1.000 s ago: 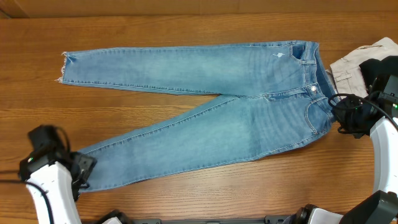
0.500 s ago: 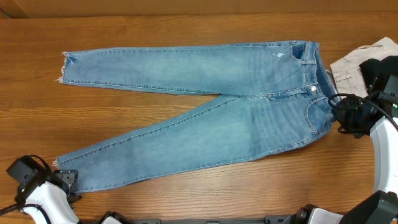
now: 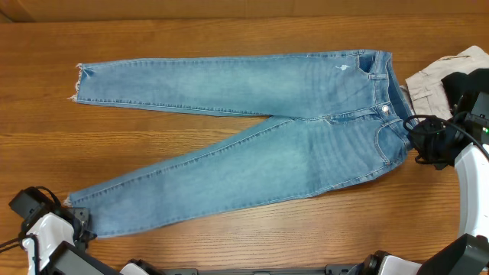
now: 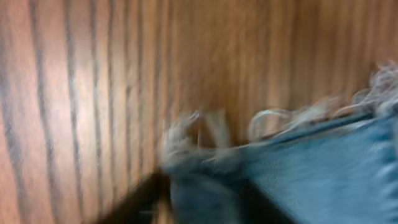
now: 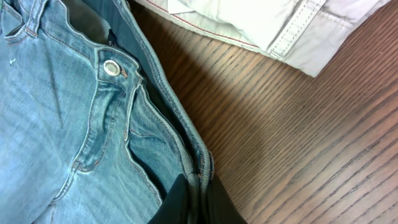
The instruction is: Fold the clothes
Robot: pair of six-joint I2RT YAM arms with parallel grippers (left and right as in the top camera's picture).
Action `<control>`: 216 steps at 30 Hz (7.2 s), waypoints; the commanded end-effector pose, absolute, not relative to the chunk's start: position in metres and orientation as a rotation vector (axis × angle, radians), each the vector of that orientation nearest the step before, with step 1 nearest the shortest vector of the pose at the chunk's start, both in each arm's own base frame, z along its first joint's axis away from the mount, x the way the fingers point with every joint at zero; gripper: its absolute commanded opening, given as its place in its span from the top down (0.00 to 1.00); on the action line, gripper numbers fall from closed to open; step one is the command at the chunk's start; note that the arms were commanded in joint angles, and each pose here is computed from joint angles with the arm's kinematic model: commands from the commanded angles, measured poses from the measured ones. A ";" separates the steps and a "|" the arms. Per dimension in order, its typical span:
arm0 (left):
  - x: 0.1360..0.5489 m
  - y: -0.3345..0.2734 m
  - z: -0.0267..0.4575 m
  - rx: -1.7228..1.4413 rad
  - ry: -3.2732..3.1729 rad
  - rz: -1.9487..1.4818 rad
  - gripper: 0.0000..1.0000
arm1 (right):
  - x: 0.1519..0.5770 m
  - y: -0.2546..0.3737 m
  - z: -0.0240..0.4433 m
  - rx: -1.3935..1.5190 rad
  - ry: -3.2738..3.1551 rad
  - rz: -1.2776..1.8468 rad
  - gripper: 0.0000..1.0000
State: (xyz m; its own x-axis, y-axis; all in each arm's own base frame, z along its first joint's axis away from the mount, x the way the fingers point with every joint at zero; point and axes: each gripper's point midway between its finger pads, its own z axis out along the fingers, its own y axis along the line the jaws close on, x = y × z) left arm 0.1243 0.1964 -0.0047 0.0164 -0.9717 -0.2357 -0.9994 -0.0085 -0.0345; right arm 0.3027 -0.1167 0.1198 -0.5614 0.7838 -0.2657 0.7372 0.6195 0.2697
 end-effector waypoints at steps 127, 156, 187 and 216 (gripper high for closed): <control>0.450 0.202 0.165 -1.060 2.494 0.091 0.96 | 0.458 -0.138 0.176 0.840 2.445 0.199 0.96; 0.463 0.230 0.119 -1.254 2.413 0.222 0.95 | 0.477 -0.150 0.132 0.863 2.474 0.167 0.96; 0.440 0.185 0.093 -1.299 2.624 0.018 0.96 | 0.480 -0.151 0.115 0.874 2.496 0.168 0.96; 0.470 0.163 0.106 -0.850 2.706 -0.107 0.00 | 0.473 -0.149 0.111 0.887 2.528 0.170 0.96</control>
